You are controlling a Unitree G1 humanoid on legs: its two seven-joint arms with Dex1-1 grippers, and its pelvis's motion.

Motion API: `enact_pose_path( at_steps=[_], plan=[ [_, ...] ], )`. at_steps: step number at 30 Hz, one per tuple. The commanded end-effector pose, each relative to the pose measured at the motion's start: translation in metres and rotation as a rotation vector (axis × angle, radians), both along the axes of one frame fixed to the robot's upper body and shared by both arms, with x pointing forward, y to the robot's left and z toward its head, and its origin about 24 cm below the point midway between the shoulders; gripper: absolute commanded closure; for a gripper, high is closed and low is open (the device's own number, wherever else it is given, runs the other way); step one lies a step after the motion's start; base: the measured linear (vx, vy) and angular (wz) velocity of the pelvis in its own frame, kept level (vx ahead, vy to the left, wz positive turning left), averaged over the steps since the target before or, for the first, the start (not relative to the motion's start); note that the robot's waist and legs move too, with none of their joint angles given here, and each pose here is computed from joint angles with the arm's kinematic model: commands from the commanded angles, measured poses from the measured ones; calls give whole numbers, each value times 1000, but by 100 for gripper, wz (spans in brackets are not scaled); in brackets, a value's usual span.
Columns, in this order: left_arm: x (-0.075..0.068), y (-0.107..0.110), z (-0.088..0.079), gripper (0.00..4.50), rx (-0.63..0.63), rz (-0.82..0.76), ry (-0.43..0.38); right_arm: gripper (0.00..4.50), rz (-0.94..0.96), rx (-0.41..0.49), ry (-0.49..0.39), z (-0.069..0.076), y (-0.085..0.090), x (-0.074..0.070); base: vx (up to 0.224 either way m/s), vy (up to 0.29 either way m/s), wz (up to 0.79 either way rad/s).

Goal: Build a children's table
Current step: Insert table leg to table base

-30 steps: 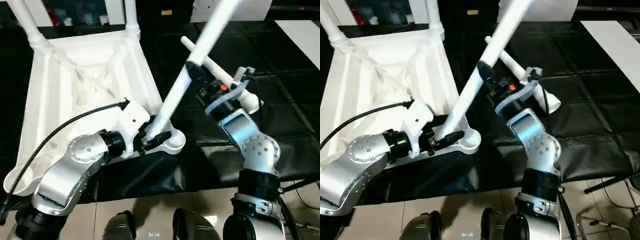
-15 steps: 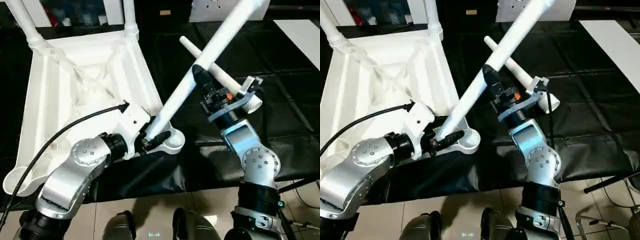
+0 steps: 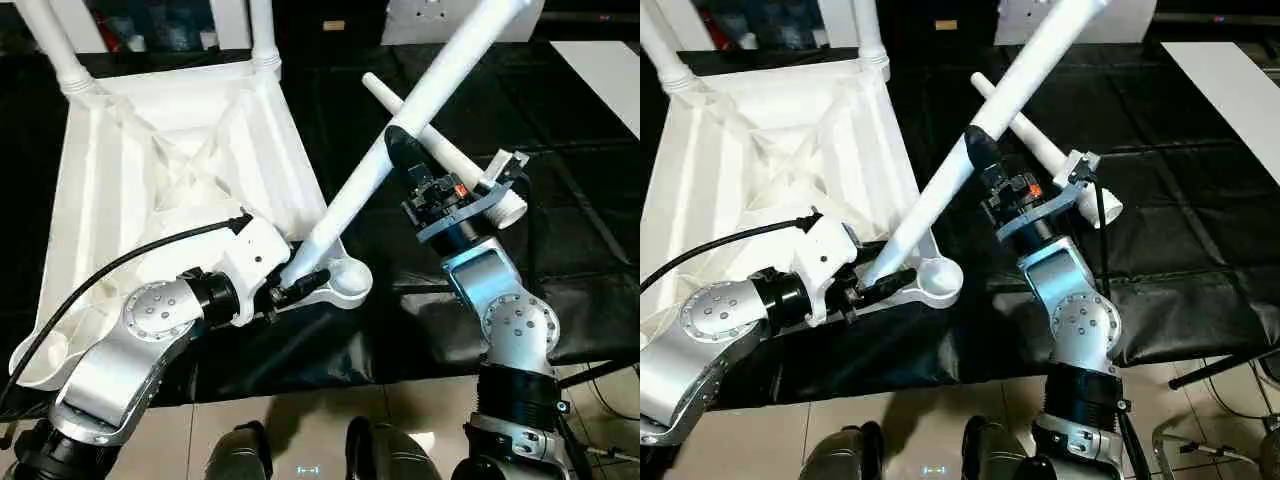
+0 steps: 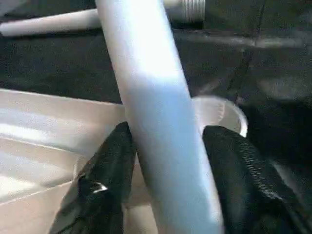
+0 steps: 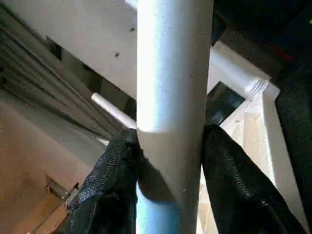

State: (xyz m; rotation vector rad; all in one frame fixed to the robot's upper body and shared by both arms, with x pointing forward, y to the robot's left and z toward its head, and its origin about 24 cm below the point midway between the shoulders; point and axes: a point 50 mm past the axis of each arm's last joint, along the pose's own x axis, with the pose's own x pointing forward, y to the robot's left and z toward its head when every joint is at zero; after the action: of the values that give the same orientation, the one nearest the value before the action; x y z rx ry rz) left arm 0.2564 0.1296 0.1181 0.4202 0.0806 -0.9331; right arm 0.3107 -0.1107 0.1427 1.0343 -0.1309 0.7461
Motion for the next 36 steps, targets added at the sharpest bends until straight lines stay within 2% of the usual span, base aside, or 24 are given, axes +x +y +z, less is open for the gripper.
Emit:
enact_pose_path(
  at_steps=[1,2,5,11,15,19,26,27,29,36],
  plan=[
    [-2,3,-4,252,51,-29,-28,293,7,3,-12,-2,-1,-2,0,0,0],
    [-3,3,-4,246,52,-33,-34,293,7,3,-11,-2,-1,-3,0,0,0],
    [-4,3,-5,278,51,-47,-44,293,9,2,-12,-3,-1,-3,0,0,0],
    [-4,5,-11,290,46,-32,-33,293,14,-6,-17,-5,-1,-4,0,0,0],
    [2,8,-7,295,-37,39,6,293,14,-24,-18,-6,0,-4,0,0,0],
    [7,10,0,305,-81,73,2,293,3,-57,-11,-8,-1,-2,0,0,0],
    [8,14,5,311,-58,57,-13,293,-11,-133,12,-12,-1,2,0,0,0],
    [8,15,5,311,-53,57,-12,259,-17,-149,15,-13,-1,3,0,0,0],
    [9,17,6,311,-51,60,-11,225,-24,-168,20,-15,-3,4,0,0,0],
    [11,23,9,313,-45,75,-8,165,-47,-209,17,-15,-9,8,0,0,0]
  ],
)
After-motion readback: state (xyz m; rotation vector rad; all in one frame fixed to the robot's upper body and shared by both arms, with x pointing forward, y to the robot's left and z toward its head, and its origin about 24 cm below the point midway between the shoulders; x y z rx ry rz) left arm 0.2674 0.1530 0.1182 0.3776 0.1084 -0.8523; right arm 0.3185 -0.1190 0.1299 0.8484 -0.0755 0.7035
